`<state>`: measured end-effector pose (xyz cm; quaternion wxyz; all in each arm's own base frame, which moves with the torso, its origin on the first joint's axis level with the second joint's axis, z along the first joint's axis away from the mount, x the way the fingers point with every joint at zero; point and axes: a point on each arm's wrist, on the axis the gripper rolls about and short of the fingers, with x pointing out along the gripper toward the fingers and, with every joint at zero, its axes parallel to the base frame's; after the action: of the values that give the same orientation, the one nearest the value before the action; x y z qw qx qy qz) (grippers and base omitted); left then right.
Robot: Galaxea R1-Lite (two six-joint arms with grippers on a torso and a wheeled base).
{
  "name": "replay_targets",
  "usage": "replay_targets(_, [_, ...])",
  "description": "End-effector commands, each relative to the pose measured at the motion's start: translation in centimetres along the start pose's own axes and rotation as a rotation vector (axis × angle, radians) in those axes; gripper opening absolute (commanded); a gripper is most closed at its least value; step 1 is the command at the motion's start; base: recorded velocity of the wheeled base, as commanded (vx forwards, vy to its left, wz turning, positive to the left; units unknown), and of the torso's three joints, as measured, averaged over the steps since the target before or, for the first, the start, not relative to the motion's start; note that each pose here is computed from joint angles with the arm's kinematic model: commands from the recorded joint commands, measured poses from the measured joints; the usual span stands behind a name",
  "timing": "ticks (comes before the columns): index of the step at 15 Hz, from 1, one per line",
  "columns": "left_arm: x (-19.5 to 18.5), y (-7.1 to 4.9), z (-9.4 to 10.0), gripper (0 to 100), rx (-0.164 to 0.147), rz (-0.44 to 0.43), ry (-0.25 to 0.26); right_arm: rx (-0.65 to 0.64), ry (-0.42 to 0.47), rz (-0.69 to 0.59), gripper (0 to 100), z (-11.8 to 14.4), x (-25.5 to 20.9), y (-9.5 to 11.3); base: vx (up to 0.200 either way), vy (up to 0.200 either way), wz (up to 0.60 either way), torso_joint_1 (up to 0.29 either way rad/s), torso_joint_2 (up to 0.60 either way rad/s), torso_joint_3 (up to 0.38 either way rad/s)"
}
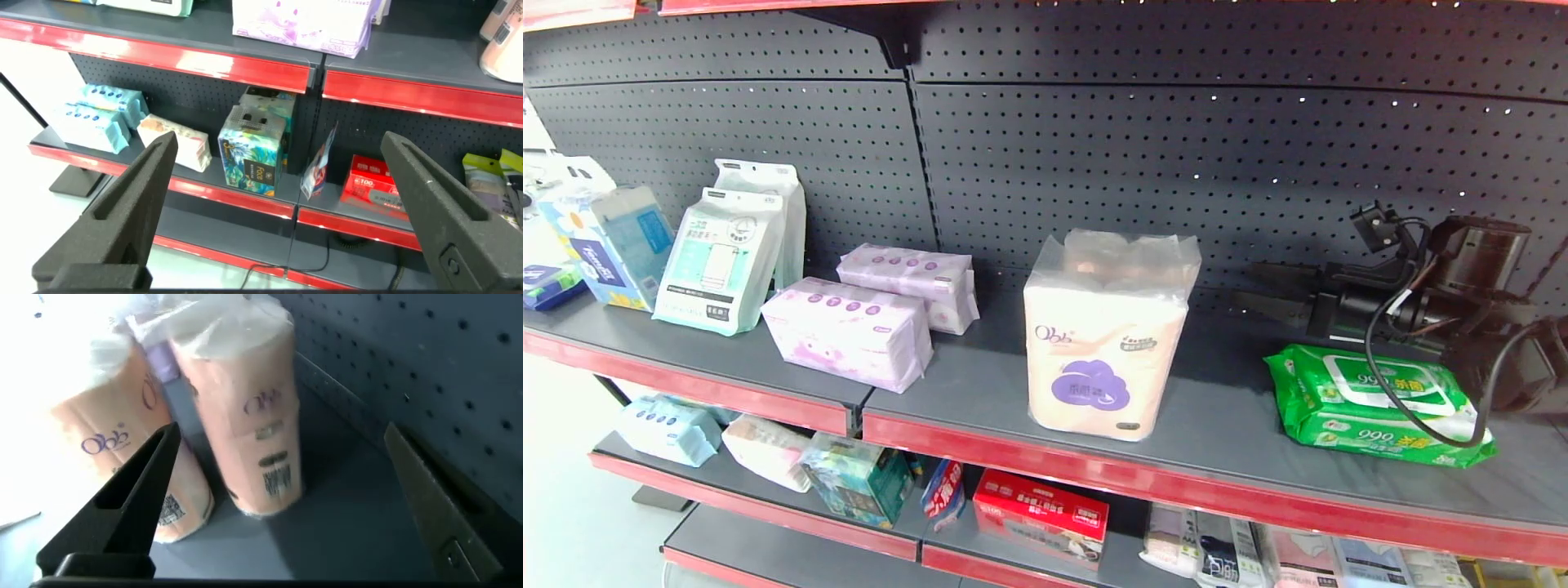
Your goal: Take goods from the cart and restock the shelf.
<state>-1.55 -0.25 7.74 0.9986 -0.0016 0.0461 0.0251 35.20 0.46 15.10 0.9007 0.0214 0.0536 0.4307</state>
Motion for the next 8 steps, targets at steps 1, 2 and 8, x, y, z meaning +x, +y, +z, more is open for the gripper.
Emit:
replay_targets(1, [0.0,0.0,0.0,100,0.000,0.000,0.001,0.011,0.006,-0.053,100,0.6,-1.4,0.4,0.000,0.000,0.00,0.000,0.00,0.000])
replay_targets(2, [0.0,0.0,0.0,100,0.000,0.002,0.001,0.021,0.015,-0.079,100,0.7,-1.8,0.6,0.000,0.000,0.00,0.000,0.00,0.000])
replay_targets(8, [0.0,0.0,0.0,100,0.000,0.002,0.001,0.057,0.073,-0.262,100,0.8,-3.7,3.8,0.000,0.000,0.00,0.000,0.00,0.000])
